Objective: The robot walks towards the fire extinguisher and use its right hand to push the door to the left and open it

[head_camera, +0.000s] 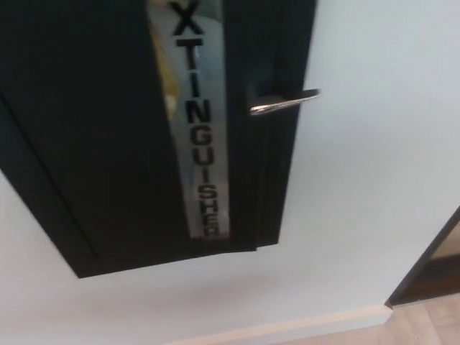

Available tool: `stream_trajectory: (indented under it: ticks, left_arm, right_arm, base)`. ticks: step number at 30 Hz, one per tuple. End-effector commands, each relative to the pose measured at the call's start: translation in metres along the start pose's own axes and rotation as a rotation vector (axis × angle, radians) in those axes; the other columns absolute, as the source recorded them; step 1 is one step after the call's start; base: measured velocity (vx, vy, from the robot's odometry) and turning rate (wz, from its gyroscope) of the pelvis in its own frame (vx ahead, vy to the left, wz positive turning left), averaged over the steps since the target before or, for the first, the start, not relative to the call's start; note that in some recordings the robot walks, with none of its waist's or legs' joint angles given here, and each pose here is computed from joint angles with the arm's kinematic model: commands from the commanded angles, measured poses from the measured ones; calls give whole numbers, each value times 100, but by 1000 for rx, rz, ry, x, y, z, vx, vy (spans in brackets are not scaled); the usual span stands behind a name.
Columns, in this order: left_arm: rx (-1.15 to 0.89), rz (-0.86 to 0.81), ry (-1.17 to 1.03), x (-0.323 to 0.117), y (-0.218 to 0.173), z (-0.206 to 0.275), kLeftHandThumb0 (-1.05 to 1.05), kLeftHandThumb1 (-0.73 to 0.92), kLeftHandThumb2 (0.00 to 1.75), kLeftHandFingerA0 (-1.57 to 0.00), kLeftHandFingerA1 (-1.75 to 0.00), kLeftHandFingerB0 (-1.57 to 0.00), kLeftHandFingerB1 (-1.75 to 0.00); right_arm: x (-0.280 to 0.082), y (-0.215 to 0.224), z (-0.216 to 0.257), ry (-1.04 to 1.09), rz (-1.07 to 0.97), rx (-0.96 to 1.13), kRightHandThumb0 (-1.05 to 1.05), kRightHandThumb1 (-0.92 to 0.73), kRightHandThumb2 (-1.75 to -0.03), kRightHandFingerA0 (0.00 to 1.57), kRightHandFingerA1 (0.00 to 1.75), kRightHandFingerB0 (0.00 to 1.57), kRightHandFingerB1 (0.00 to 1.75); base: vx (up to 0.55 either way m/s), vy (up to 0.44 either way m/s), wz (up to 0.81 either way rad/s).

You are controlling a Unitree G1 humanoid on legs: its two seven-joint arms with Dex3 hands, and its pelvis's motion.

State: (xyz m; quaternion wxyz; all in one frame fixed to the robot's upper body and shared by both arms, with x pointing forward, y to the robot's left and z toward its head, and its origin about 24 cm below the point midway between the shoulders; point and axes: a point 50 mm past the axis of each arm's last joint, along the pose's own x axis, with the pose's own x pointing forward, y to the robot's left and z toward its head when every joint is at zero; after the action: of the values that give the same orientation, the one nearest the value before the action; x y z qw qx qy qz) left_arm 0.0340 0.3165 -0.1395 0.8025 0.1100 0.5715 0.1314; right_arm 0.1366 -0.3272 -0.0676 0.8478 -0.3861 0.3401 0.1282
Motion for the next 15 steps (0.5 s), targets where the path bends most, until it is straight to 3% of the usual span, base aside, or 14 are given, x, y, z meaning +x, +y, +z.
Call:
stream_trajectory:
  ticks: [1, 2, 4, 5, 11, 12, 13, 14, 15]
  left_arm:
    - [-19, 11, 11, -1, 4, -1, -55, 55, 56, -31, -54, -34, -37]
    - [-17, 12, 11, 0, 4, -1, -59, 43, 78, -30, -58, -29, -48]
    - [-15, 11, 10, 0, 4, 0, -59, 43, 78, -30, -58, -29, -48]
    - [-22, 10, 7, 0, 4, 0, -56, 54, 56, -33, -54, -36, -37]
    - [-20, 7, 2, 1, 2, 2, -55, 55, 56, -32, -56, -35, -38]
    - [-20, 13, 6, 0, 2, 1, -54, 55, 56, -33, -55, -35, -38]
    - [-19, 14, 7, 0, 2, 1, -54, 55, 56, -33, -55, -35, -38]
    - [6, 16, 7, 0, 4, 1, -63, 43, 80, -30, -61, -29, -49]
    - [14, 15, 6, 0, 4, 2, -63, 43, 81, -31, -62, -27, -49]
  right_arm:
    - [-8, -23, 14, -38, 27, -51, -78, -60, -59, 28, 104, 7, 81]
    - [-8, -25, 15, -42, 25, -42, -80, -47, -87, 34, 86, 12, 69]
    - [-8, -26, 14, -36, 26, -36, -80, -47, -87, 34, 86, 12, 69]
    - [-7, -24, 7, -20, 37, -32, -80, -48, -85, 32, 87, 12, 71]
    - [-5, -19, -6, 30, 50, -52, -84, -49, -87, 29, 86, 8, 71]
    - [-4, -17, -6, 31, 48, -48, -85, -63, -58, 20, 108, 0, 84]
    - [-3, -17, -6, 32, 47, -47, -85, -63, -58, 20, 108, 0, 84]
    - [-2, -13, -8, 47, 50, -51, -85, -49, -89, 32, 87, 3, 69]
    - [-1, -12, -9, 56, 50, -52, -86, -49, -90, 30, 85, 2, 68]
  base:
    - [-15, 143, 17]
    - [19, 55, 11]
    - [-10, -1, 7]
    - [0, 0, 0]
    - [-10, -76, 2]
    - [0, 0, 0]
    - [0, 0, 0]
    - [0, 0, 0]
    - [0, 0, 0]
